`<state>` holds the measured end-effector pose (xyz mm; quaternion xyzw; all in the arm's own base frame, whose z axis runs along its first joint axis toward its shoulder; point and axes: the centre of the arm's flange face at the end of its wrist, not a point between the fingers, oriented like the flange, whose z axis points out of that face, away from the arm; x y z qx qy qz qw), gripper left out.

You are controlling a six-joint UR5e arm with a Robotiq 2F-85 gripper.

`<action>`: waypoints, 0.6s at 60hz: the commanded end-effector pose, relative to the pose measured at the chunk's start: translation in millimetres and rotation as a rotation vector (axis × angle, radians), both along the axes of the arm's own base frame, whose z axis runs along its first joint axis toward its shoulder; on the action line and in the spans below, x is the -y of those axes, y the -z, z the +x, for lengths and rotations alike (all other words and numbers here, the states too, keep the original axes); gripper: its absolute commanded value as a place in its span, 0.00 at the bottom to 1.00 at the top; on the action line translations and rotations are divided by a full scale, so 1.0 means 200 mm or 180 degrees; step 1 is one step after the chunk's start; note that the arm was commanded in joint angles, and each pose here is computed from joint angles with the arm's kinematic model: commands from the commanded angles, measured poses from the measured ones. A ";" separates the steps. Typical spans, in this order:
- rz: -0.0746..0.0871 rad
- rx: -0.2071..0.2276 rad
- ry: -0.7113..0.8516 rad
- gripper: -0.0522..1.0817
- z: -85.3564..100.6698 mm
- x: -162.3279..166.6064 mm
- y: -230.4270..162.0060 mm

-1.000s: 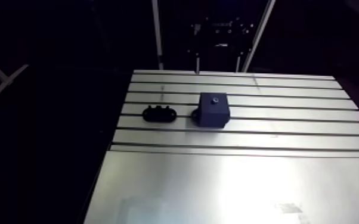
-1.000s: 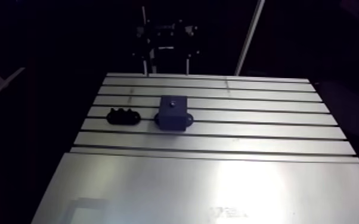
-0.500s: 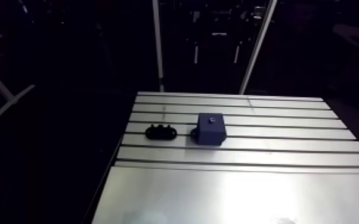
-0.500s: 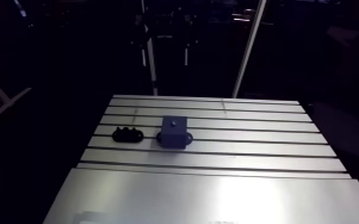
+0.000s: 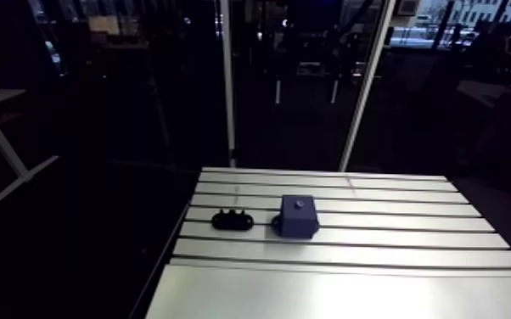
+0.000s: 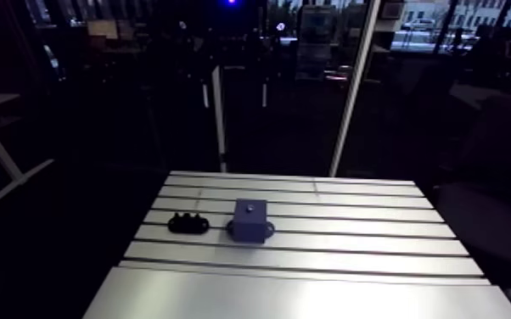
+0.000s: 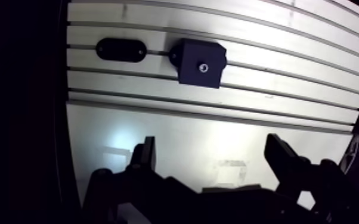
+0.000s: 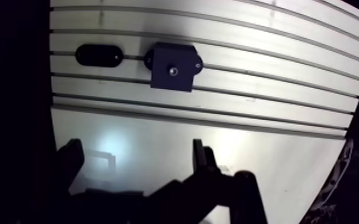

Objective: Pick up the M10 bolt and insert it into the hole until fully seated.

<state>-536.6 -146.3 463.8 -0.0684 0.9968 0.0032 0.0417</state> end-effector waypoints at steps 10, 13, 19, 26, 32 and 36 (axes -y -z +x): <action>-0.0006 -0.0058 0.0008 0.05 0.07 0.00 -0.04; -0.0010 -0.0066 0.0021 0.05 0.07 -0.01 -0.04; -0.0011 -0.0085 0.0023 0.05 0.07 -0.01 -0.06; -0.0008 -0.0114 0.0018 0.05 0.09 -0.01 -0.09; 0.0008 -0.0107 0.0017 0.05 0.09 -0.01 -0.09; 0.0012 -0.0097 0.0021 0.05 0.09 -0.02 -0.10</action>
